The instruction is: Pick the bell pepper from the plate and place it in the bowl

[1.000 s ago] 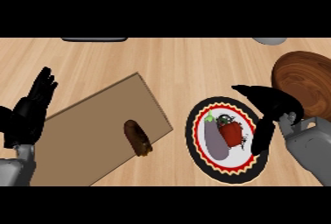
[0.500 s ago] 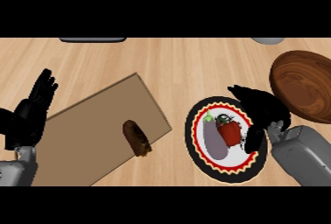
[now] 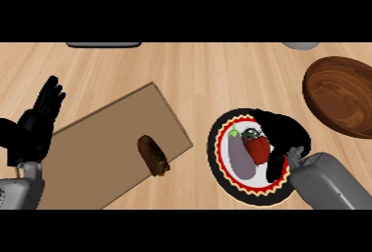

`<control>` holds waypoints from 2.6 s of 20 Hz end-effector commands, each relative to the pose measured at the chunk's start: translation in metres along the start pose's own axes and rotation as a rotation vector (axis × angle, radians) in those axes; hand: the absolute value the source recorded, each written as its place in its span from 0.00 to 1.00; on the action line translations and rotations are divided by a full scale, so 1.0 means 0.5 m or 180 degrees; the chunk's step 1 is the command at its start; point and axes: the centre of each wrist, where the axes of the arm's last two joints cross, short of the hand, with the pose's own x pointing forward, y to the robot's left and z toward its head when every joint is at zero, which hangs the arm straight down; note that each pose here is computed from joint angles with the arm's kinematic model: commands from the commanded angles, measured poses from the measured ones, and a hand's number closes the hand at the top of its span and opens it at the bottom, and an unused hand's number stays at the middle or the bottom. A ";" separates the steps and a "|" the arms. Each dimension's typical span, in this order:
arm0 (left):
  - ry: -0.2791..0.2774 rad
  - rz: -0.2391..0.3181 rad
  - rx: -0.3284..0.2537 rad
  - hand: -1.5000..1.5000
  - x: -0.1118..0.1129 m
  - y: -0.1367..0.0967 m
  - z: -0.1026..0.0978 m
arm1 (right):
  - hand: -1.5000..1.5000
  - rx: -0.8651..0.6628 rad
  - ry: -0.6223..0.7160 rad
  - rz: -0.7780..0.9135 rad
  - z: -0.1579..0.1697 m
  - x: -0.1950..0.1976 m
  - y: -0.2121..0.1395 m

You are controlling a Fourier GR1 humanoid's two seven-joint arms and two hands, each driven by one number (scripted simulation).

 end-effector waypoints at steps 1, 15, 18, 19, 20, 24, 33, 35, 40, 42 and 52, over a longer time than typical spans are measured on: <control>0.0020 -0.0015 -0.0032 0.50 -0.020 0.030 0.013 | 0.00 0.0006 0.0040 -0.0050 -0.009 0.014 0.013; 0.0010 0.0002 -0.0008 0.50 0.004 -0.008 -0.009 | 1.00 0.0208 -0.0054 -0.0149 -0.078 -0.012 0.046; -0.0030 0.0005 -0.0008 0.50 0.042 -0.016 -0.004 | 1.00 0.0095 -0.0233 -0.0051 -0.089 -0.004 0.087; -0.0022 -0.0018 0.0035 0.50 -0.015 -0.001 0.008 | 1.00 0.0108 -0.0220 -0.0128 -0.104 0.011 0.076; -0.0026 -0.0031 -0.0035 0.50 -0.016 -0.021 -0.003 | 1.00 0.0154 -0.0249 -0.0149 -0.117 0.034 0.051; -0.0002 -0.0002 0.0009 0.50 0.007 -0.010 -0.007 | 1.00 0.0045 -0.0292 -0.0123 -0.121 0.030 0.075; -0.0042 -0.0066 -0.0043 0.50 0.002 0.010 -0.003 | 1.00 -0.0767 0.0525 -0.0550 -0.128 -0.006 -0.015; -0.0082 -0.0060 -0.0031 0.50 0.000 0.013 0.001 | 1.00 -0.0928 0.1089 -0.0967 -0.145 -0.015 -0.064; -0.0129 -0.0050 -0.0132 0.50 0.032 -0.002 -0.008 | 1.00 -0.1439 0.1899 -0.1297 -0.151 0.016 -0.189; -0.0047 0.0013 -0.0139 0.50 -0.008 -0.025 0.005 | 1.00 -0.1742 0.2060 -0.1170 -0.143 0.049 -0.228; -0.0007 -0.0027 -0.0047 0.50 0.001 -0.007 -0.004 | 1.00 -0.3301 0.2336 -0.1346 -0.033 0.082 -0.407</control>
